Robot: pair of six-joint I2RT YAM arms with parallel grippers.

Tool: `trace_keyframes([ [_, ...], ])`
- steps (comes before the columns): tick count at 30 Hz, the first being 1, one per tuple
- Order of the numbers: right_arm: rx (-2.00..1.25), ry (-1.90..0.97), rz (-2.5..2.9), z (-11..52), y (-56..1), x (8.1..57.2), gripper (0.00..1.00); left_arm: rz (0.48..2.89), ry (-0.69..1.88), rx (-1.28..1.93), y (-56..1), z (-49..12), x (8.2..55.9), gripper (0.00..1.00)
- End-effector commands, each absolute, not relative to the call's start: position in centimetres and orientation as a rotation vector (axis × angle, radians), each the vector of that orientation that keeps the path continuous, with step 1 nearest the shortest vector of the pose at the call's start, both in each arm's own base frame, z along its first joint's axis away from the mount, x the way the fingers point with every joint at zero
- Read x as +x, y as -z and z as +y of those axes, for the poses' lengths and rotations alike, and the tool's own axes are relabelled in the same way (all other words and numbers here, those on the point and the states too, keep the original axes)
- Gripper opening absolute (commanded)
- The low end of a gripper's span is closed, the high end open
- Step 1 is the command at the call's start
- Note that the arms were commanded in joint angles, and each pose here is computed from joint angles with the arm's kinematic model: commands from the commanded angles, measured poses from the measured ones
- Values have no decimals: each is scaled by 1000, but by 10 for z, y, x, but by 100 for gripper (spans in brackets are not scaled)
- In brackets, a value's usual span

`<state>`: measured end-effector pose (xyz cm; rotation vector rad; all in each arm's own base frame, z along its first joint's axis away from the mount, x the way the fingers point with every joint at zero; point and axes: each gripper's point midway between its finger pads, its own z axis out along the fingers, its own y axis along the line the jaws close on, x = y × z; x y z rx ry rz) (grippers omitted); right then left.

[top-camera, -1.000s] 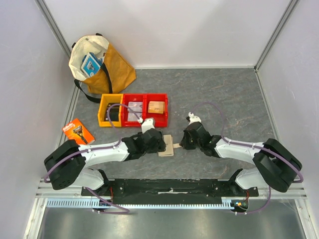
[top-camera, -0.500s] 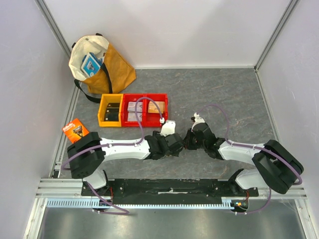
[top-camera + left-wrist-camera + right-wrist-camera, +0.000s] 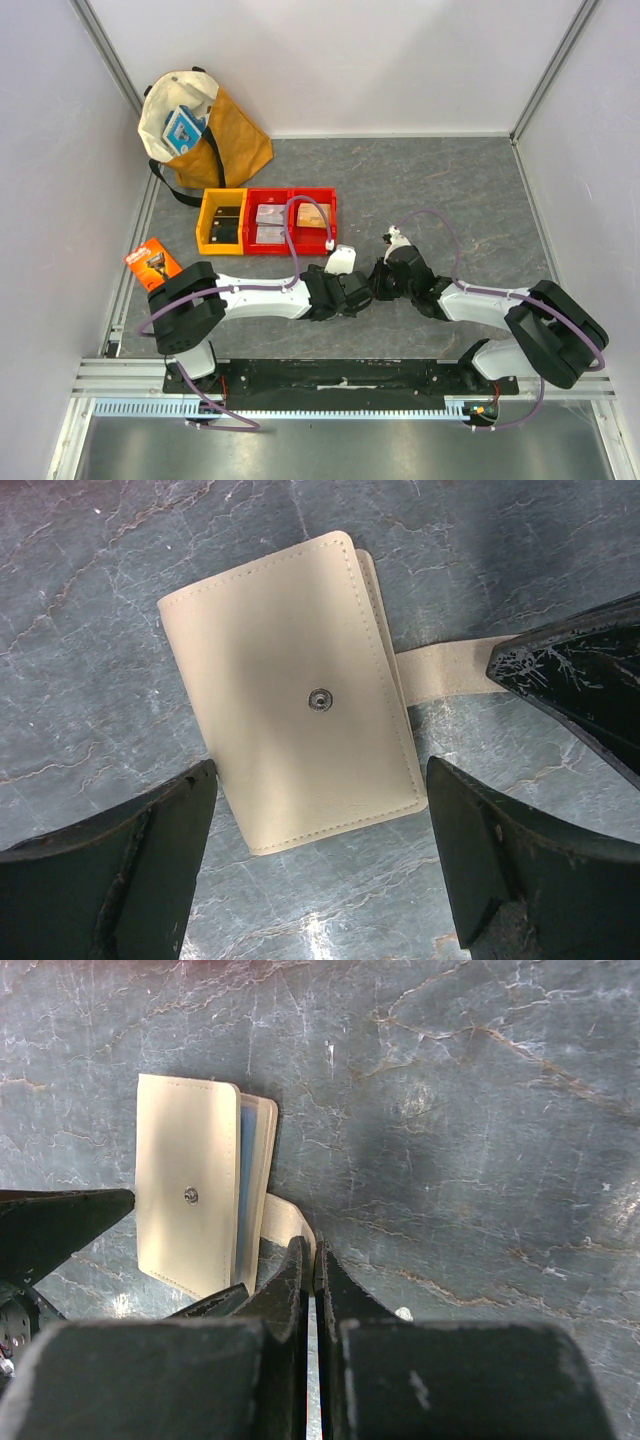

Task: Take the credit cards out of the card holder
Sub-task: Remove the credit card from the card holder.

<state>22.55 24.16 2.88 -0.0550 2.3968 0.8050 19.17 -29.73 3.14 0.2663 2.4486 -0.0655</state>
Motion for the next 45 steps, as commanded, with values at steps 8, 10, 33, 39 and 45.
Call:
trace_keyframes([
  [8,-54,-830,2383,244,-30,228,0,2379,-7,276,-42,-299,204,86],
  [10,-54,-829,2382,244,-29,228,0,2369,-23,268,-43,-296,204,82],
  [33,-155,-860,2402,249,-33,221,0,2245,-132,113,-84,-245,233,44],
  [39,-172,-850,2406,247,-35,220,0,2285,-158,58,-77,-220,239,33],
  [45,-187,-838,2413,246,-36,220,0,2398,-86,43,-51,-214,226,22],
])
